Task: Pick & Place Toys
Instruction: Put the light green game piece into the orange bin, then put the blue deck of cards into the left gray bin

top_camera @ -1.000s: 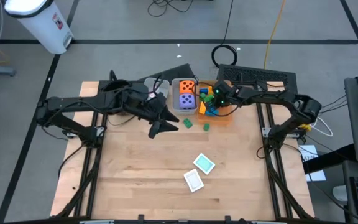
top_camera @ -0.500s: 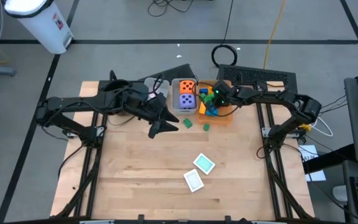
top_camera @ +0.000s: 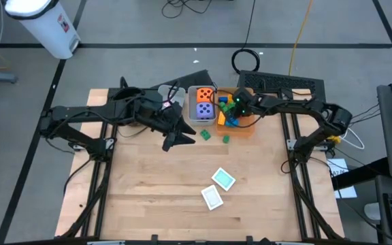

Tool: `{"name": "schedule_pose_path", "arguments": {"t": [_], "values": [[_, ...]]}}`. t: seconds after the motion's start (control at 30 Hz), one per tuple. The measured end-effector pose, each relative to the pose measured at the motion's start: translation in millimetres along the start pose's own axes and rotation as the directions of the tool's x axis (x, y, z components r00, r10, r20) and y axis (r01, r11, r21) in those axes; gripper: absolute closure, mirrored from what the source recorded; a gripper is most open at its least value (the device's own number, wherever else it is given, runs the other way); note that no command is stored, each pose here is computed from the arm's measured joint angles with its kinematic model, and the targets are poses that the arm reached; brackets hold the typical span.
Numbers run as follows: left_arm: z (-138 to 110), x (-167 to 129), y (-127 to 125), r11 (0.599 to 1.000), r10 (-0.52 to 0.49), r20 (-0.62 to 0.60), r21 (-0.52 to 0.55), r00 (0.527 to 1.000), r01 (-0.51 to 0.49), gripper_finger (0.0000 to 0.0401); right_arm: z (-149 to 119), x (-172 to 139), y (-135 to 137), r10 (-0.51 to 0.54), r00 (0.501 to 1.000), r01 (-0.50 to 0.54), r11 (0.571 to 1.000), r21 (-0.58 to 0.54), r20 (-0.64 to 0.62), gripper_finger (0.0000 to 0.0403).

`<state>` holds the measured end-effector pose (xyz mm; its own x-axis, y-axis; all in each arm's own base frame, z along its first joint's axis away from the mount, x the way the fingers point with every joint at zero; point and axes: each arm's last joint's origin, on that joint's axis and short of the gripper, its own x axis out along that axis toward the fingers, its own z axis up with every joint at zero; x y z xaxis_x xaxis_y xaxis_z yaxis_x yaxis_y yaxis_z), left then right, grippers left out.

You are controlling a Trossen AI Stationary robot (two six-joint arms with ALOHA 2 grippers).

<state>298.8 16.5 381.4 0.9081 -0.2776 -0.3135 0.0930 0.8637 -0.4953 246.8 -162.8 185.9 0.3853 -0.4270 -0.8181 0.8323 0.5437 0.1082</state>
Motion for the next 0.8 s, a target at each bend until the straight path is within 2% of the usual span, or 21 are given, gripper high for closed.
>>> {"name": "schedule_pose_path", "arguments": {"t": [0.2,0.33,0.53,0.67,0.8], "values": [[-0.9,0.7,-1.5,1.000,-0.006,-0.006,-0.001,1.000,0.006,0.0169,10.4,-18.9,1.5,0.048,0.993,-0.050,0.999,0.008,0.109,0.0188],[-3.2,-3.3,-1.9,0.999,-0.042,-0.048,-0.017,0.998,0.041,0.0169,19.9,-44.9,3.2,0.156,0.966,-0.162,0.987,0.011,0.207,0.0184],[-13.6,-18.9,-7.0,0.999,-0.023,-0.147,-0.052,0.989,0.015,0.0169,17.7,-86.7,15.7,0.343,0.901,-0.364,0.931,0.032,0.266,0.0191],[-21.5,-31.4,-14.1,0.998,0.052,-0.185,-0.024,0.981,-0.058,0.0169,4.1,-110.3,40.4,0.454,0.849,-0.456,0.888,-0.059,0.269,0.0191],[-25.7,-39.3,-24.3,0.997,0.073,-0.184,0.017,0.980,-0.071,0.0169,-16.3,-128.1,69.3,0.540,0.805,-0.521,0.842,-0.143,0.245,0.0192]]}}
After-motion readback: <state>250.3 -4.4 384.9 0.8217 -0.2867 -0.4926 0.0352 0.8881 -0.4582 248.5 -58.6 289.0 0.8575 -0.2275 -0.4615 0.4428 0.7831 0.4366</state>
